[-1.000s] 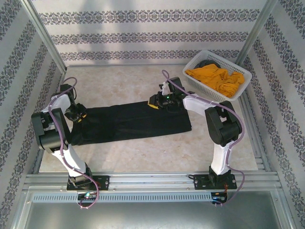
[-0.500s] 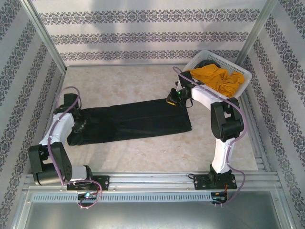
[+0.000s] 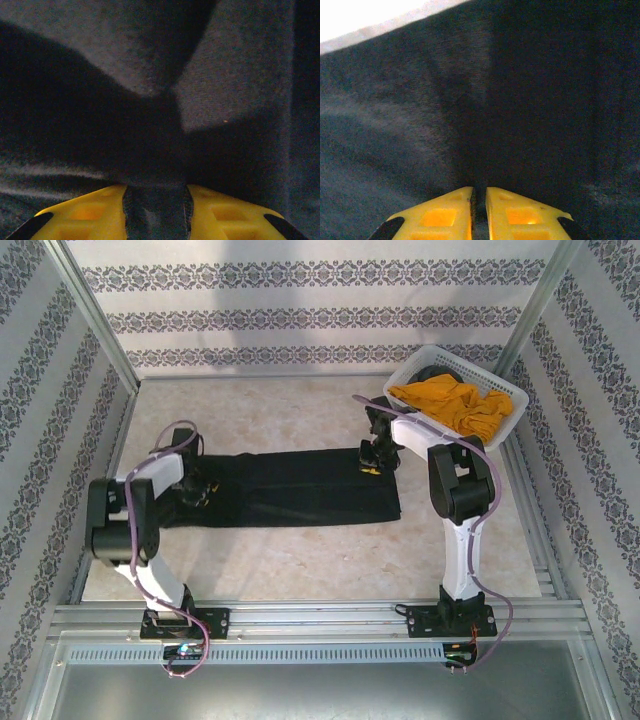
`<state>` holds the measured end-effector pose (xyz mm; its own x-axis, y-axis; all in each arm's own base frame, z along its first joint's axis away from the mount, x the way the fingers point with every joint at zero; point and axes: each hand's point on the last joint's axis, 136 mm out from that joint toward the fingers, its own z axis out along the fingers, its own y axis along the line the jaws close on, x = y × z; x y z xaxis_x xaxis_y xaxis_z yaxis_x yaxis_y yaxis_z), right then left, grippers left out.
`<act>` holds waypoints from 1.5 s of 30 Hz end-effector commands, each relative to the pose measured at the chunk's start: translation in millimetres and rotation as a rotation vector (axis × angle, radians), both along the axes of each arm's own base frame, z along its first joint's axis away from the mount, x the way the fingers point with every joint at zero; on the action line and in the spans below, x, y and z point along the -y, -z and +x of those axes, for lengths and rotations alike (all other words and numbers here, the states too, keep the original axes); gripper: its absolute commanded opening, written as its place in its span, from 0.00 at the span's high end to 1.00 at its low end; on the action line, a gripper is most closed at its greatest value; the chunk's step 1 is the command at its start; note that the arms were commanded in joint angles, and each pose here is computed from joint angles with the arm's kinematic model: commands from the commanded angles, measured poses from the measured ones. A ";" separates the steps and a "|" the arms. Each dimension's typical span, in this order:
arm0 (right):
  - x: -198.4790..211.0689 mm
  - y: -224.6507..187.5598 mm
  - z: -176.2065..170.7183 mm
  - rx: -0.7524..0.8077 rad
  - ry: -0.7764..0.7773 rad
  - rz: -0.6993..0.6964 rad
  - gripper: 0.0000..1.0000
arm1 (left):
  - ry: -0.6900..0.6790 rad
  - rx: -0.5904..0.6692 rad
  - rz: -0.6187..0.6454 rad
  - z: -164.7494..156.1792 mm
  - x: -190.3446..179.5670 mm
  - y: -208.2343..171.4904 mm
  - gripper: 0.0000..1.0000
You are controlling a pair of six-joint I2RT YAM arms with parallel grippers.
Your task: Fold and stack the t-shirts
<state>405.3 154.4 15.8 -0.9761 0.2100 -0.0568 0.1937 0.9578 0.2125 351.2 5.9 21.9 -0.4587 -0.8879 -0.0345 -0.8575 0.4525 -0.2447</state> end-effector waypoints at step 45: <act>-78.2 -34.1 -243.1 -0.152 -0.143 0.257 0.51 | 0.533 0.284 -0.260 24.7 164.1 -76.8 0.46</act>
